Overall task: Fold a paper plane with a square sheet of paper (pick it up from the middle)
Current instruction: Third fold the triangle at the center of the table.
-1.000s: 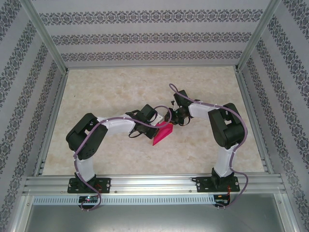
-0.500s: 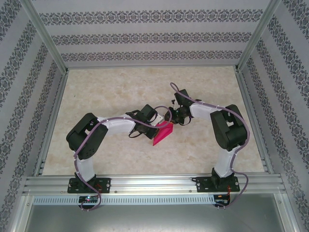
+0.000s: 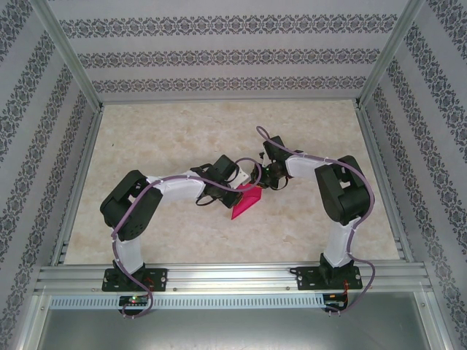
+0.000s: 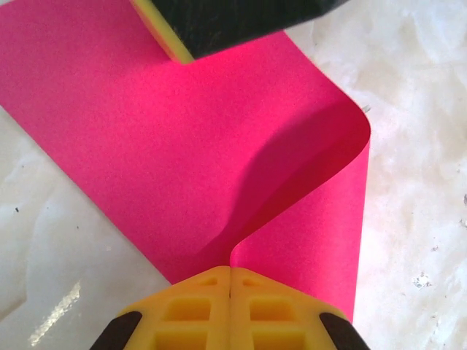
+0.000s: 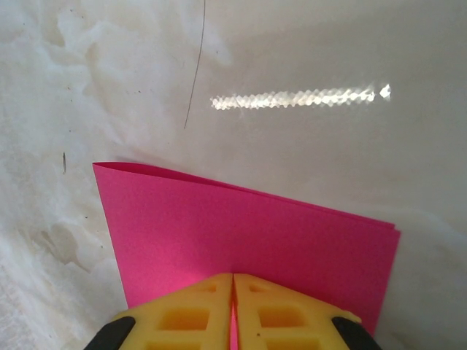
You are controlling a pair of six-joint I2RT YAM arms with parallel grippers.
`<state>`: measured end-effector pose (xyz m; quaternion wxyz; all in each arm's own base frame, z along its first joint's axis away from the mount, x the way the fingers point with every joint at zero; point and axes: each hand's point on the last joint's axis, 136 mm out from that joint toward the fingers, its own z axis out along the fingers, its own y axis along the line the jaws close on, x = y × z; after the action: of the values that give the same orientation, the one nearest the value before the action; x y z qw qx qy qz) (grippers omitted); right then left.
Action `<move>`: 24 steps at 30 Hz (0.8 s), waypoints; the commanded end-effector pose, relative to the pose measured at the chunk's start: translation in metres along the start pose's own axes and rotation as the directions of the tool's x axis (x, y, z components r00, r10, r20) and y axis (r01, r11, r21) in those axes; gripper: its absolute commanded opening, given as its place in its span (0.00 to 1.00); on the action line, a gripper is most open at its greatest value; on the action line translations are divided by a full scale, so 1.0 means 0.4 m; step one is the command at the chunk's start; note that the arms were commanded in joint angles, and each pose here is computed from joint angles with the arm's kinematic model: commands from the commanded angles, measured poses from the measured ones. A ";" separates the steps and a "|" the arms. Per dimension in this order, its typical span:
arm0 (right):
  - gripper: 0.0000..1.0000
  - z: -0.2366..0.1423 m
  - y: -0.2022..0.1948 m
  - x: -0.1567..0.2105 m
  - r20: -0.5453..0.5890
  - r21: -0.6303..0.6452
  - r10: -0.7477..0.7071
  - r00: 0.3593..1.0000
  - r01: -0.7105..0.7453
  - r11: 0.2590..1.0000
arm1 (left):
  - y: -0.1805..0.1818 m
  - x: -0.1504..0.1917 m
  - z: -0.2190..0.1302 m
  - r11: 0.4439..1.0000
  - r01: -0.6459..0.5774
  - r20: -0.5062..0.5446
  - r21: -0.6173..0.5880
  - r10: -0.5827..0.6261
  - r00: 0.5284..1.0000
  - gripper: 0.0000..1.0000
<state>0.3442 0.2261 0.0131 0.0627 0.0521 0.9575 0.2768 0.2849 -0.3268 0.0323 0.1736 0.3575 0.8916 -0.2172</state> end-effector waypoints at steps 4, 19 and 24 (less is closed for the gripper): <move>0.10 0.009 -0.023 0.004 -0.003 0.042 -0.010 1.000 0.010 0.999 | 0.010 0.000 -0.004 1.000 -0.020 -0.015 -0.008 0.019 1.000 0.02; 0.11 0.013 -0.036 0.010 -0.009 0.061 -0.007 1.000 0.008 0.998 | 0.025 0.027 0.011 0.999 0.010 -0.034 -0.032 -0.011 0.999 0.02; 0.12 0.011 -0.035 0.012 -0.012 0.058 -0.007 1.000 0.008 0.998 | 0.025 0.034 0.023 1.000 0.015 -0.046 -0.023 -0.016 0.999 0.02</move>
<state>0.3444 0.2260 0.0130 0.0634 0.0517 0.9577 0.2760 0.2832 -0.3197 0.0245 0.1665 0.3552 0.8975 -0.2015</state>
